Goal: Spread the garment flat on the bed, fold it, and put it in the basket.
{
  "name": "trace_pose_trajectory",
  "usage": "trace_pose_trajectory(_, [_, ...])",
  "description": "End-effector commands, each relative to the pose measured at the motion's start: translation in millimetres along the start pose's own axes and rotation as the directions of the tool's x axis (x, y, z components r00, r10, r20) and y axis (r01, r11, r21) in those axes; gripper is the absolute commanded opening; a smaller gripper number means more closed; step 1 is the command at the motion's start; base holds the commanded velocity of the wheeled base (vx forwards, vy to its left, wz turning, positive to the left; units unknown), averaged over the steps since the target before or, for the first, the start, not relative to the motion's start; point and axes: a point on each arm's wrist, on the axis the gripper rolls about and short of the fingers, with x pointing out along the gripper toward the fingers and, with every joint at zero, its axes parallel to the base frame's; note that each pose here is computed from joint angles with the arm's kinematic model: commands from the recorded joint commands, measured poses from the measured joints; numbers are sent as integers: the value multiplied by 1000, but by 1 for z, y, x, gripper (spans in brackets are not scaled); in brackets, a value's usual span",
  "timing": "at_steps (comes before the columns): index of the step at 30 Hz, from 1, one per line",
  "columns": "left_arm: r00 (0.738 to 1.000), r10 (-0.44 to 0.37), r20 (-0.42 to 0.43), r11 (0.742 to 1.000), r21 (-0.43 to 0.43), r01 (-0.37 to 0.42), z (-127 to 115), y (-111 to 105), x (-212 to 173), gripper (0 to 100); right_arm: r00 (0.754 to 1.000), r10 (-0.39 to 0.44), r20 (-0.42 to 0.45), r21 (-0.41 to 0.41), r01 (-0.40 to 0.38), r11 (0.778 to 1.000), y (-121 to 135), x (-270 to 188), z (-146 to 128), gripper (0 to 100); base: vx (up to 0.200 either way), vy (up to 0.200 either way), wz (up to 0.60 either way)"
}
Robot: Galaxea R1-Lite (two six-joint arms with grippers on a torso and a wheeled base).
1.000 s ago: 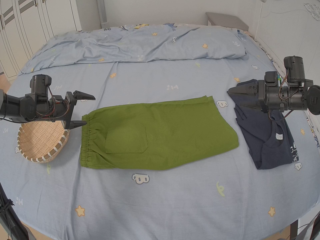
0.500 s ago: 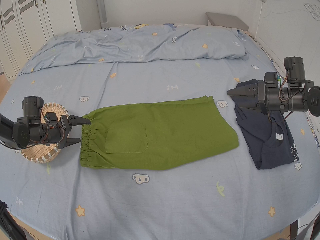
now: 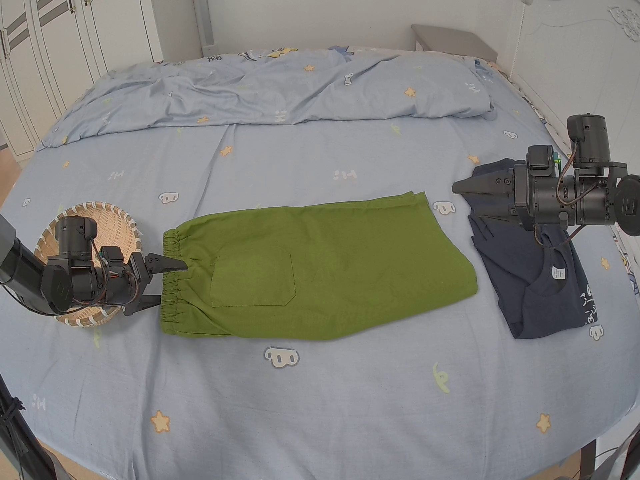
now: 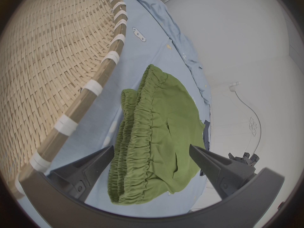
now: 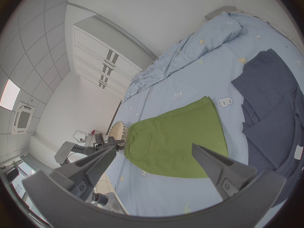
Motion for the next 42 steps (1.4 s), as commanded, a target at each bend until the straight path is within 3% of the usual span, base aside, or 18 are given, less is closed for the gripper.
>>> trace_pose_trajectory(1, [1000,15,-10,1000,-8,-15,-2,11,9,100,1000,1,-1,0,-1,1000,0,0,0,100,0,0,0])
trace_pose_trajectory(5, [1000,30,-4,999,27,-30,-4,14,10,100,1000,1,-2,1,-1,1000,0,1,-1,100,0,0,0])
trace_pose_trajectory(8, [998,54,-37,994,102,-50,-15,13,22,100,1000,1,-1,0,-1,1000,0,1,-1,100,0,0,0])
trace_pose_trajectory(13, [997,70,-41,989,134,-64,-19,11,26,100,1000,1,-2,1,-1,1000,-1,1,-1,100,0,0,0])
trace_pose_trajectory(26, [999,35,-28,996,80,-33,-11,18,41,100,1000,0,0,0,0,1000,-1,1,0,100,0,0,0])
trace_pose_trajectory(35, [997,-54,-64,998,11,55,-3,20,43,100,1000,-6,12,-1,6,1000,-3,-1,1,100,0,0,0])
trace_pose_trajectory(36, [996,-58,-64,998,8,58,-2,20,43,0,1000,-6,11,0,6,1000,-3,-1,1,100,0,0,0])
trace_pose_trajectory(42, [996,-60,-68,998,2,60,-3,18,43,0,1000,-7,12,1,7,1000,-4,-1,1,100,0,0,0])
